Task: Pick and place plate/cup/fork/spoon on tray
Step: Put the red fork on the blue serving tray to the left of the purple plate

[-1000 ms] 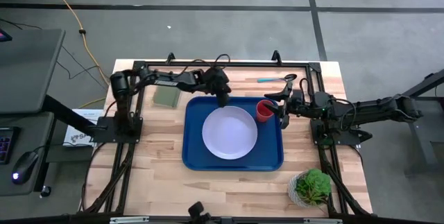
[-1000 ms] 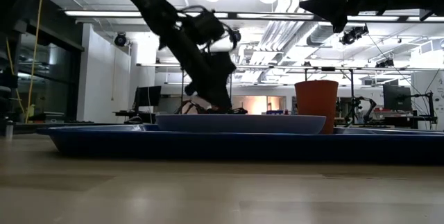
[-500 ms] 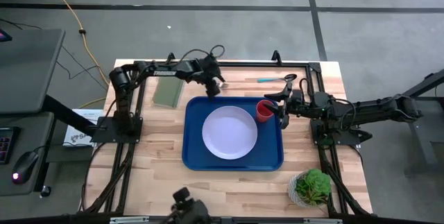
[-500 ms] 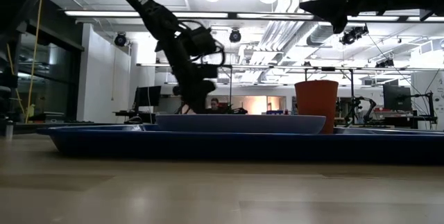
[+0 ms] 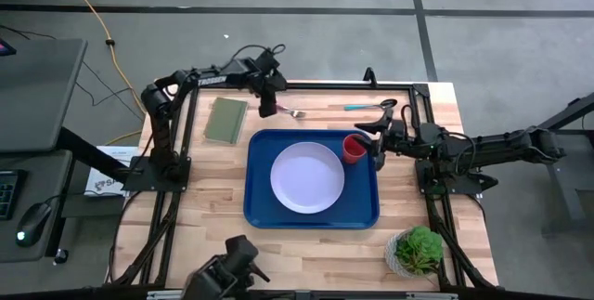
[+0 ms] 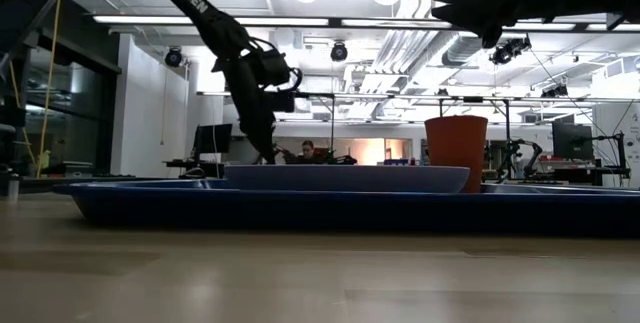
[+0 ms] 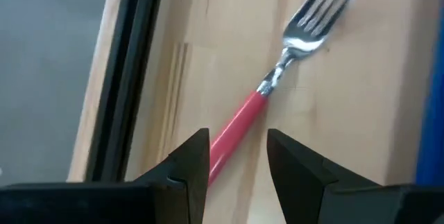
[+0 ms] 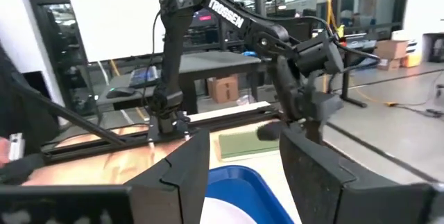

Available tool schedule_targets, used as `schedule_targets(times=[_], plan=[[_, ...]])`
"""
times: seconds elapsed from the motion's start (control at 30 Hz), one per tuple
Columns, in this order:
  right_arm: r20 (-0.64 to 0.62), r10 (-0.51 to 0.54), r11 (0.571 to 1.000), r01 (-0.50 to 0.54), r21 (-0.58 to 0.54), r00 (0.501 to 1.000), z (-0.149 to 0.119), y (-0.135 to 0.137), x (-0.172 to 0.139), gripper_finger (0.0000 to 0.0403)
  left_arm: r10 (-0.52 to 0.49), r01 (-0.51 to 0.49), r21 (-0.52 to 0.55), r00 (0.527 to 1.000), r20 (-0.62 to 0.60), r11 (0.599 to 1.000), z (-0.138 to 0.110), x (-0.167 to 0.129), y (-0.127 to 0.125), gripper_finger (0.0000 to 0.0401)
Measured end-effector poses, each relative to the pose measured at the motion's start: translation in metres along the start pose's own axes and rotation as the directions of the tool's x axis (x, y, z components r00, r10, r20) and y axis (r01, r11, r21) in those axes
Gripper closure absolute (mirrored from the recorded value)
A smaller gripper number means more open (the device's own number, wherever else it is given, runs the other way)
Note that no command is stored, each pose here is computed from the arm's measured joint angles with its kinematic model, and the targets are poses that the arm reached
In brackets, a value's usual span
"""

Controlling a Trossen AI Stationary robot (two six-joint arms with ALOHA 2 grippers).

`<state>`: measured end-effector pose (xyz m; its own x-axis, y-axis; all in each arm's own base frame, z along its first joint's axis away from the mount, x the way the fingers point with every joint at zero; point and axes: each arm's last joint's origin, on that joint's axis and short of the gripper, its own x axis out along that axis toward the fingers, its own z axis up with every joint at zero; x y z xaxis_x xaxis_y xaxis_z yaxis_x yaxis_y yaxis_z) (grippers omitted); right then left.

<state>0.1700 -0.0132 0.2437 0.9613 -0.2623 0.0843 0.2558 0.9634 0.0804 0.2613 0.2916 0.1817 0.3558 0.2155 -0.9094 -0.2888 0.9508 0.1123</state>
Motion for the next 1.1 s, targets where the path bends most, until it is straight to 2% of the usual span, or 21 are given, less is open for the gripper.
schedule_targets(times=[0.3,0.47,0.57,0.67,0.87,1.1], plan=[[0.044,-0.026,0.998,0.028,-0.051,0.999,0.004,-0.001,0.000,0.0236,-0.020,0.021,0.135,1.000,-0.006,0.991,0.006,-0.009,0.005,0.0277],[0.043,-0.026,0.998,0.028,-0.050,0.999,0.004,-0.001,0.000,0.0236,-0.037,0.048,0.152,0.997,-0.074,0.987,0.002,0.009,0.000,0.0277],[0.041,-0.026,0.998,0.028,-0.051,0.999,0.004,-0.001,0.000,0.0236,-0.010,0.035,0.199,0.992,-0.126,0.979,0.001,0.023,-0.004,0.0277],[0.040,-0.026,0.998,0.028,-0.050,0.999,0.004,-0.001,0.000,0.0236,0.010,0.016,0.216,0.993,-0.114,0.976,0.004,0.030,-0.004,0.0277],[0.039,-0.026,0.998,0.028,-0.051,0.999,0.004,-0.001,0.000,0.0236,-0.018,0.052,0.257,0.991,-0.133,0.965,-0.001,0.043,-0.004,0.0277],[0.030,-0.026,0.998,0.028,-0.051,0.999,0.003,-0.001,0.000,0.0236,0.039,0.005,0.310,0.990,-0.137,0.951,0.000,0.051,-0.001,0.0277]])
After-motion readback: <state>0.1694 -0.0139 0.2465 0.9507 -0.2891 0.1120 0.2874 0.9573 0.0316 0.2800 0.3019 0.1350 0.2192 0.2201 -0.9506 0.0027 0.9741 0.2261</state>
